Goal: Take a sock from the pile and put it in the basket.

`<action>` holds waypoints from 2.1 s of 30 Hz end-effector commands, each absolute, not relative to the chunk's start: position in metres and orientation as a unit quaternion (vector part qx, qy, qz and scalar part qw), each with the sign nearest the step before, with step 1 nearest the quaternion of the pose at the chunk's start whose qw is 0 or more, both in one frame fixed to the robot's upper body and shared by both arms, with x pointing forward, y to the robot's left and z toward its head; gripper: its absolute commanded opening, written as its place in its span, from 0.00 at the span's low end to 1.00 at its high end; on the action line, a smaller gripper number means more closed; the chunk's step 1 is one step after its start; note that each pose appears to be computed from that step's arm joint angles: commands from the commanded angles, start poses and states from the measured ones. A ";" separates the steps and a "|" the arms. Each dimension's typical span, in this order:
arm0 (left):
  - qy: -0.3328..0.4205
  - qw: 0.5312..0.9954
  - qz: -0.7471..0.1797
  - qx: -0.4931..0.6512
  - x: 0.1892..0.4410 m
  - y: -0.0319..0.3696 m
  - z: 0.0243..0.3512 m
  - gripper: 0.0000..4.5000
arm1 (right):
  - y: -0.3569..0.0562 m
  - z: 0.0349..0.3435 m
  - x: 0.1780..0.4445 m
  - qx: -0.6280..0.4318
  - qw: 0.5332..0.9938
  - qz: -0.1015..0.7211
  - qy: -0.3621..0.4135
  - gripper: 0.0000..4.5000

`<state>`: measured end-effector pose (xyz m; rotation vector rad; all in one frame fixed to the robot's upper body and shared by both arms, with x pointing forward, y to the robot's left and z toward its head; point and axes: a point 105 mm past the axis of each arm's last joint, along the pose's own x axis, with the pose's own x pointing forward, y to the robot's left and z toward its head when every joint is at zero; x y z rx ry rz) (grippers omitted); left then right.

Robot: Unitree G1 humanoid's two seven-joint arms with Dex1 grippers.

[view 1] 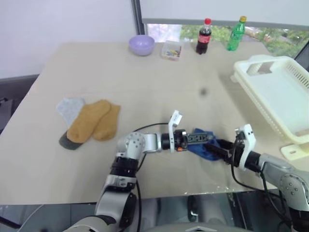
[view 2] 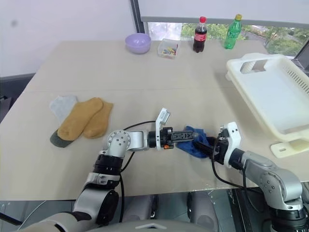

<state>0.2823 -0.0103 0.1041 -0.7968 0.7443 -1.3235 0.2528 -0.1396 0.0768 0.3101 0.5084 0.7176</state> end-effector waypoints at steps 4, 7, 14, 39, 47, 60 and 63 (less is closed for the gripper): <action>0.319 0.653 -0.589 -0.353 0.281 -0.010 0.107 1.00 | -0.112 0.055 0.237 0.171 0.854 0.388 0.302 0.19; 0.319 0.658 -0.585 -0.352 0.283 -0.008 0.105 1.00 | -0.111 0.056 0.237 0.168 0.854 0.390 0.301 0.01; 0.198 0.752 -0.588 -0.223 0.298 0.008 0.116 1.00 | -0.118 0.057 0.246 0.154 0.874 0.364 0.283 0.01; -0.115 0.792 -0.594 0.083 0.287 0.021 0.143 1.00 | -0.188 0.206 0.294 0.028 0.935 0.327 0.135 0.01; -0.152 0.787 -0.597 0.021 0.280 0.009 0.170 1.00 | -0.301 0.248 0.308 0.031 0.983 0.144 0.112 0.01; -0.150 0.792 -0.591 0.032 0.284 0.011 0.170 1.00 | -0.370 0.221 0.319 -0.015 0.991 0.039 0.125 0.72; -0.145 0.796 -0.587 0.034 0.287 0.015 0.169 1.00 | -0.376 0.224 0.320 -0.085 0.989 0.025 0.119 0.98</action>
